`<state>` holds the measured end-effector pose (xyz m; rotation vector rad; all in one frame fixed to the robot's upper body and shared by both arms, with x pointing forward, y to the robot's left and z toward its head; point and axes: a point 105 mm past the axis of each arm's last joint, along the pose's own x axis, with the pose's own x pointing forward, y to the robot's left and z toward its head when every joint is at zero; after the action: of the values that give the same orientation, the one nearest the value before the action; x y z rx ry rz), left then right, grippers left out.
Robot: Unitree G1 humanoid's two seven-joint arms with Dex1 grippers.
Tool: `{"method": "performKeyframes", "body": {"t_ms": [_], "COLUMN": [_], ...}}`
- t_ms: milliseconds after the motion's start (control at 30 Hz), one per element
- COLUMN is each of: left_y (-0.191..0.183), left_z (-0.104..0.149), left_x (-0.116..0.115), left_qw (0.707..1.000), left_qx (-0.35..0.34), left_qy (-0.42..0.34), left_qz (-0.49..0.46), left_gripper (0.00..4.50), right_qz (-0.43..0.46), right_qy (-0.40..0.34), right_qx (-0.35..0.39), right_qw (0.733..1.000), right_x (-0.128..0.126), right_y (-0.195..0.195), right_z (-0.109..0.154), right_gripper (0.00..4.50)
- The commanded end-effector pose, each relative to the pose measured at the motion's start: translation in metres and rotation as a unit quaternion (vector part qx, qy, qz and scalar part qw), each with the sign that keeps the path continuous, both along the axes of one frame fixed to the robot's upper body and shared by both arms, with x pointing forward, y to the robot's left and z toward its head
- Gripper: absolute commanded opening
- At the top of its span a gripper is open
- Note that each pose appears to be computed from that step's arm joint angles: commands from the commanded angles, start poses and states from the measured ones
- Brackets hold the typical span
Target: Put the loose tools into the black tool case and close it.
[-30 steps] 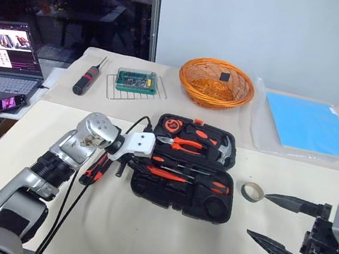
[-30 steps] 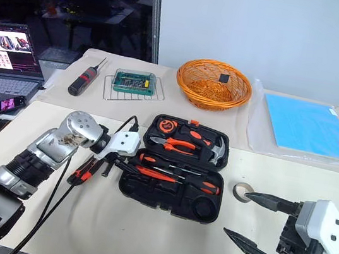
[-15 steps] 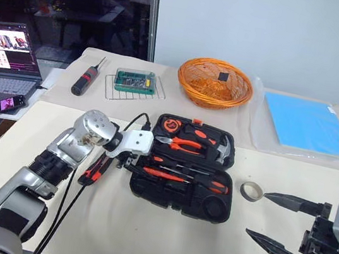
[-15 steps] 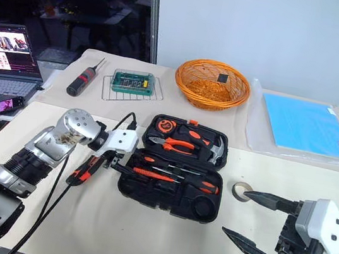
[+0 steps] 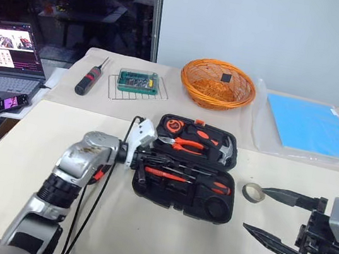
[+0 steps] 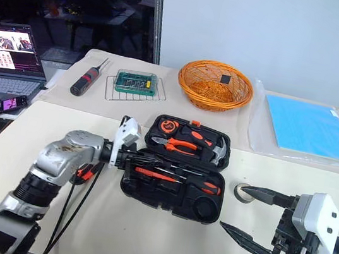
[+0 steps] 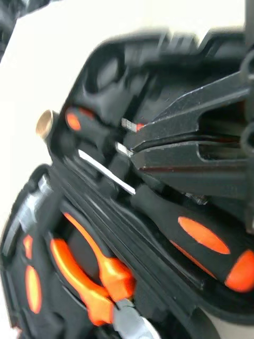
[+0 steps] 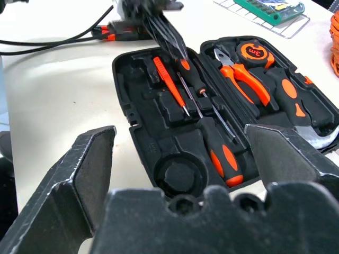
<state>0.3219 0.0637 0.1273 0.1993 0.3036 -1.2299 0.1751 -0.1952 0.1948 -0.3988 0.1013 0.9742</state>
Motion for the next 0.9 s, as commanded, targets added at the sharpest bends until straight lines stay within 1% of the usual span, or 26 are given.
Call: {"method": "performKeyframes", "body": {"t_ms": [33,133,167,233,333,500,600,700,767,867,900], "left_y": [-0.002,0.006,0.008,0.010,0.013,0.019,0.024,0.024,0.021,0.026,0.026], "left_z": [-0.014,-0.029,-0.030,-0.030,-0.037,-0.056,-0.067,-0.071,-0.067,-0.066,-0.067], "left_x": [-0.005,-0.013,-0.014,-0.016,-0.021,-0.021,-0.018,-0.017,-0.016,-0.016,-0.023], "left_qw": [0.998,0.996,0.995,0.994,0.993,0.986,0.984,0.985,0.990,0.987,0.984], "left_qx": [0.052,0.087,0.097,0.097,0.104,0.131,0.150,0.155,0.133,0.148,0.153], "left_qy": [-0.041,-0.027,-0.033,-0.039,-0.053,-0.097,-0.093,-0.071,-0.050,-0.059,-0.064], "left_qz": [0.000,-0.015,-0.021,-0.027,-0.034,-0.042,-0.033,-0.030,-0.021,-0.031,-0.060], "left_gripper": [0.05,0.05,0.05,0.05,0.05,0.05,0.05,0.05,0.05,0.05,0.05], "right_qz": [0.002,0.002,0.001,0.001,0.001,0.003,0.003,0.007,0.009,0.013,0.014], "right_qy": [-0.004,-0.001,-0.001,0.000,0.000,0.003,0.005,0.005,0.005,0.005,0.005], "right_qx": [-0.005,-0.005,-0.005,-0.005,-0.004,-0.006,-0.007,-0.006,-0.005,-0.005,-0.005], "right_qw": [1.000,1.000,1.000,1.000,1.000,1.000,1.000,1.000,1.000,1.000,1.000], "right_x": [-0.003,-0.005,-0.005,-0.006,-0.006,-0.007,-0.007,-0.006,-0.005,-0.004,-0.003], "right_y": [0.002,0.002,0.001,0.001,0.001,-0.001,-0.001,-0.001,-0.001,0.000,-0.001], "right_z": [0.003,0.002,0.002,0.002,0.002,0.001,0.000,0.000,0.000,-0.001,-0.001], "right_gripper": [4.50,4.50,4.50,4.50,4.50,4.50,4.50,4.50,4.50,4.50,4.50]}}
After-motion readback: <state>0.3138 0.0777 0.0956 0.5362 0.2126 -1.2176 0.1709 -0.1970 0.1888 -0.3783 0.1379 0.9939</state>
